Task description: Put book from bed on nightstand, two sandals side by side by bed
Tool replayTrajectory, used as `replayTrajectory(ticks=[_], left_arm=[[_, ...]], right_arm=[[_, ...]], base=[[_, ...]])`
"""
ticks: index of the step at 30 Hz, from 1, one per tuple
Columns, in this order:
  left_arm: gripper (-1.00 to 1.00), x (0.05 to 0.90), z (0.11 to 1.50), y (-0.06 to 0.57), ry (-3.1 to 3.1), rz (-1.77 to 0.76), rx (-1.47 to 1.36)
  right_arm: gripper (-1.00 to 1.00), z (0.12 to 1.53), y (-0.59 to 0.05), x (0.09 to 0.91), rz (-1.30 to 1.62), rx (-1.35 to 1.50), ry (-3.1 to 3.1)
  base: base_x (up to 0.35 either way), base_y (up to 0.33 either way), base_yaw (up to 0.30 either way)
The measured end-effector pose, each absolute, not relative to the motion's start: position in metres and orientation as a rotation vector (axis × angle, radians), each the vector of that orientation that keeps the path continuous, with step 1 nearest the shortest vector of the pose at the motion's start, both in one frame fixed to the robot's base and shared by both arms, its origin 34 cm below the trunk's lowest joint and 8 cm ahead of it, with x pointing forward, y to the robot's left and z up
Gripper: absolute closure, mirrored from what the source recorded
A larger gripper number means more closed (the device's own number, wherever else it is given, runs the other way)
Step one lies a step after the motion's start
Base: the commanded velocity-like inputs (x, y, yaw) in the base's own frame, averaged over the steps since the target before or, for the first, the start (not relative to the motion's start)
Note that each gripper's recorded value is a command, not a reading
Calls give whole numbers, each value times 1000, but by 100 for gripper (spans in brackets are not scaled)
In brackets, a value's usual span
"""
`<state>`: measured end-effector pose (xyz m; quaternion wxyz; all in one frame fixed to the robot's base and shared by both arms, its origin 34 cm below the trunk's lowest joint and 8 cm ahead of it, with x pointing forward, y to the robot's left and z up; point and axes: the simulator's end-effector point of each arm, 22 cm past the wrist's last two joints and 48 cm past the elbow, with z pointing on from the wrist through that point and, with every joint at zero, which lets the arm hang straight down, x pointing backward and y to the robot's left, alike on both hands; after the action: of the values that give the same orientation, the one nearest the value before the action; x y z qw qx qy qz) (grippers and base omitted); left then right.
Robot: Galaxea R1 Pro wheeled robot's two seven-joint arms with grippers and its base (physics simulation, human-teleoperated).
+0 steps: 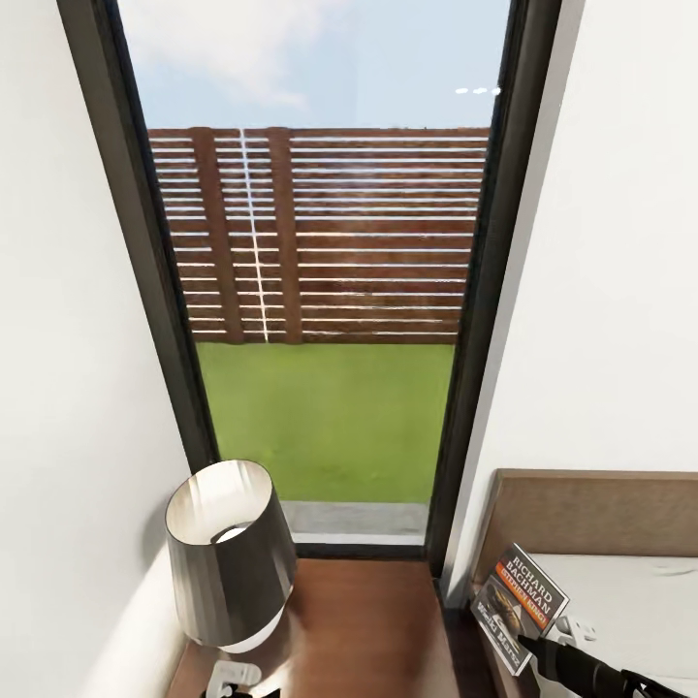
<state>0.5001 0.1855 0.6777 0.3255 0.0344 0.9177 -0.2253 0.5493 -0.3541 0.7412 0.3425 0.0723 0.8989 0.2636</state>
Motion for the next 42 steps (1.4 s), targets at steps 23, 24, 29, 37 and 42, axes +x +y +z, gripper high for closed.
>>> replayTrajectory(ticks=[23, 24, 29, 37, 42], left_arm=[[-100, 509, 897, 69, 1972, -1646, 428], [-100, 507, 900, 68, 1962, -1663, 435], [-100, 505, 902, 68, 1954, -1681, 443], [-100, 505, 901, 68, 1959, -1675, 441], [-100, 506, 901, 68, 1962, -1672, 440]], right_arm=[[100, 741, -354, 549, 684, 188, 2338], [100, 741, -354, 549, 684, 188, 2338], [100, 742, -354, 549, 693, 186, 2335], [100, 770, -322, 546, 924, 113, 2261], [100, 785, -295, 530, 1164, 154, 2259]], base=[[0, 0, 0], [0, 0, 0], [0, 0, 0], [0, 0, 0], [0, 0, 0]])
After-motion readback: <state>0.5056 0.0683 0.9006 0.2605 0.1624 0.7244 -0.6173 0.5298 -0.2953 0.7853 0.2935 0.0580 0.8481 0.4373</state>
